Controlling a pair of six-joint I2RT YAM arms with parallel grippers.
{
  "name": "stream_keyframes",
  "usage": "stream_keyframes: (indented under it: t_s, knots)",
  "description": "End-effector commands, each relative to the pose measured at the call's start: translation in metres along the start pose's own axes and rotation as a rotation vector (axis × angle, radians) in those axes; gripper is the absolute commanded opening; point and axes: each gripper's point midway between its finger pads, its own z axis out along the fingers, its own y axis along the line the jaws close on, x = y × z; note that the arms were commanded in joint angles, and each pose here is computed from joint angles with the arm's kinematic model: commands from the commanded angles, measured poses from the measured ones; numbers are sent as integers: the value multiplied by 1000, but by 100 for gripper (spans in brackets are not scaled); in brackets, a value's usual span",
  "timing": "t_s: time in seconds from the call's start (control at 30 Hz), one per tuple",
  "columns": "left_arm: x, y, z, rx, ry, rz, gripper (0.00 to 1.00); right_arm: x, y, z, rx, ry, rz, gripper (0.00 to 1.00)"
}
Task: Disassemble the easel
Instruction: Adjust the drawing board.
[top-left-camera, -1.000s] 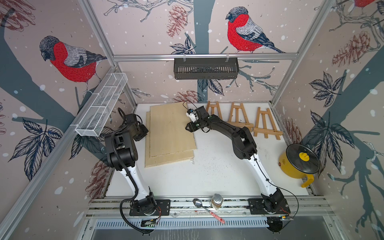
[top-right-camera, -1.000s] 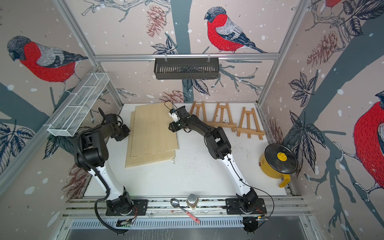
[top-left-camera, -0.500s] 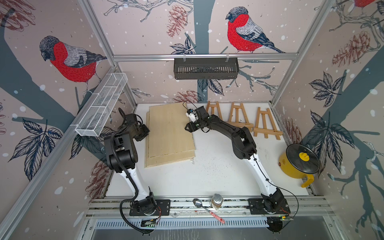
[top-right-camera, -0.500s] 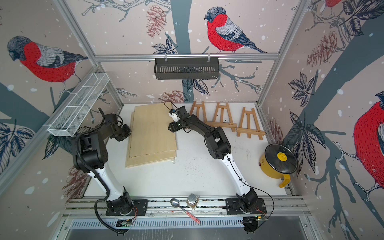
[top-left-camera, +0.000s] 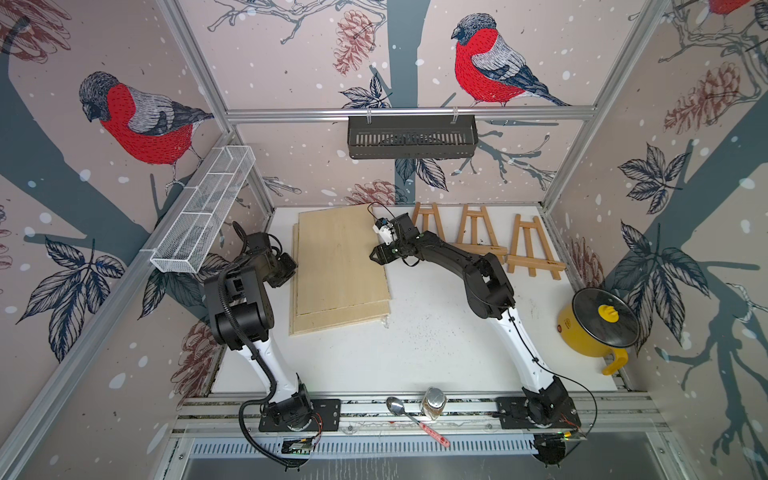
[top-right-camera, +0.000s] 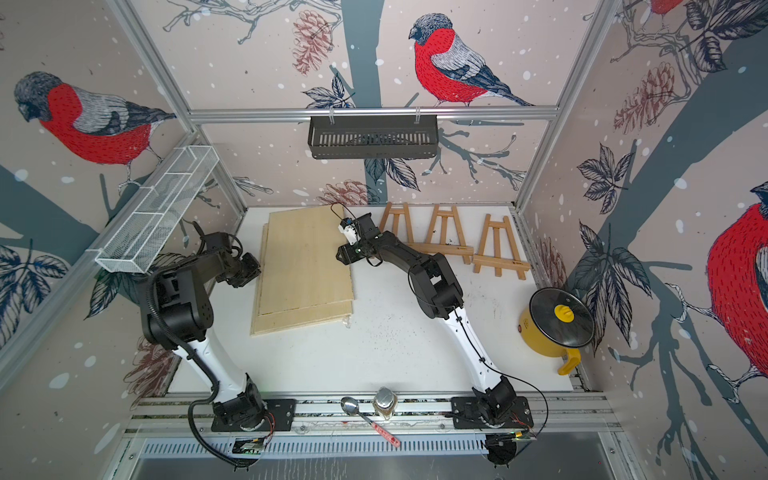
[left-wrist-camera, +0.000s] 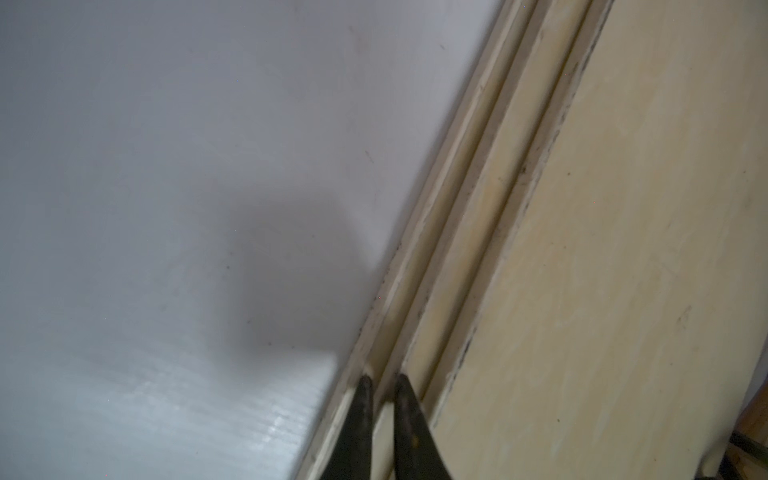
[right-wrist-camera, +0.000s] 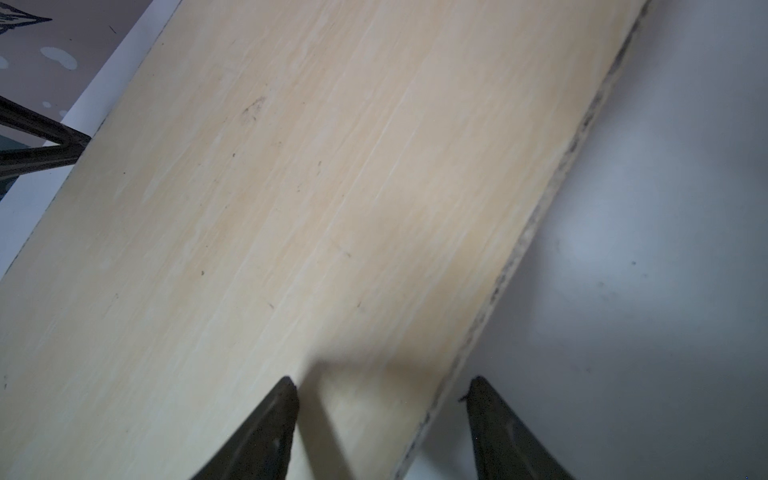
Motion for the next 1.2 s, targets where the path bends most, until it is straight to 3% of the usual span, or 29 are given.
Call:
stream_keyframes:
  t_s: [0.0, 0.57, 1.17]
  knots:
    - [-5, -8, -4, 44, -27, 1, 14, -10, 7, -6, -13, -26, 3, 66]
    - [-1, -9, -5, 58, -25, 2, 12, -4, 6, -15, -89, -22, 63, 62]
    - [21, -2, 5, 74, 16, -9, 5, 12, 20, -7, -133, 21, 54, 37]
